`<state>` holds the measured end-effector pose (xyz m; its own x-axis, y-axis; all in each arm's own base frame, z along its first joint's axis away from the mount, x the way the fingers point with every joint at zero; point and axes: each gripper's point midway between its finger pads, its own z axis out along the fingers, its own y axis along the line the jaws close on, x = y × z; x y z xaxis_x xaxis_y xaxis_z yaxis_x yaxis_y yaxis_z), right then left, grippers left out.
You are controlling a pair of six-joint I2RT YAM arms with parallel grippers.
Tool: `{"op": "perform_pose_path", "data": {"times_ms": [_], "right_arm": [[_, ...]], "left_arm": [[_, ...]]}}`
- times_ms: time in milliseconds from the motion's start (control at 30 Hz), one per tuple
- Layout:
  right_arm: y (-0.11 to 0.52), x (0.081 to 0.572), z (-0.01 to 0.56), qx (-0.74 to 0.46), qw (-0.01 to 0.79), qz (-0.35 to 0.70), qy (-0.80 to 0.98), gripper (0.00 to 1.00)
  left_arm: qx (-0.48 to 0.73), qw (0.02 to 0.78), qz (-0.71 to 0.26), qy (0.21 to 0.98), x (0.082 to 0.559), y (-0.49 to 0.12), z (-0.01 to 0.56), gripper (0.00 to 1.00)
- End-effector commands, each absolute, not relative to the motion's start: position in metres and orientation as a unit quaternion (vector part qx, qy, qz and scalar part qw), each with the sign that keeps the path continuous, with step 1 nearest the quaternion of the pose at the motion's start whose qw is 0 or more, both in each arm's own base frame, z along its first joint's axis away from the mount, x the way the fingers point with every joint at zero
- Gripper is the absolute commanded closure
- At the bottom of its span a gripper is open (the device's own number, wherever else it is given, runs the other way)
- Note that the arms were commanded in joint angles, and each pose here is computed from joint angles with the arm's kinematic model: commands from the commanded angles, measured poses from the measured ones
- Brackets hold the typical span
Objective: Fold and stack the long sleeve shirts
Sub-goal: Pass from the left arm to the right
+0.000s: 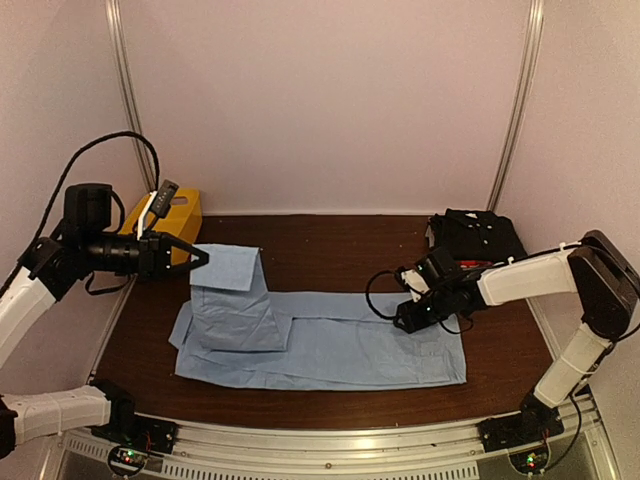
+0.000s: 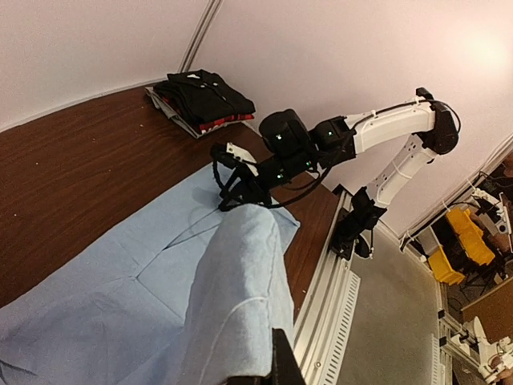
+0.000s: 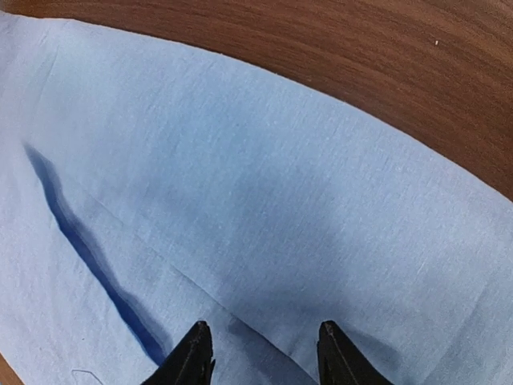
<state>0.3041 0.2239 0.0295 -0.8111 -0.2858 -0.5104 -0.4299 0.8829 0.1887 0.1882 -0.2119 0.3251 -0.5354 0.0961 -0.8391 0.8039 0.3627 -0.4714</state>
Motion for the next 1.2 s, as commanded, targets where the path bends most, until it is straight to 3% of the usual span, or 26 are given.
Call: {"op": "perform_pose_path", "data": {"times_ms": [0,333,633,1167], "right_arm": [[0.225,0.309,0.056,-0.187,0.271,0.163,0.930,0.53],[0.239,0.309,0.085,-0.200,0.296,0.202,0.912,0.49],[0.286,0.287,0.138,-0.290,0.349,0.257,0.853,0.47],[0.354,0.249,0.196,-0.348,0.469,0.238,0.776,0.30]], "left_arm": [[0.293,0.374,-0.501,0.724,0.205,-0.221,0.326,1.00],[0.216,0.297,-0.544,0.755,0.255,-0.246,0.266,1.00],[0.220,0.217,-0.563,0.767,0.280,-0.300,0.207,1.00],[0.194,0.120,-0.605,0.763,0.290,-0.369,0.170,1.00]]}}
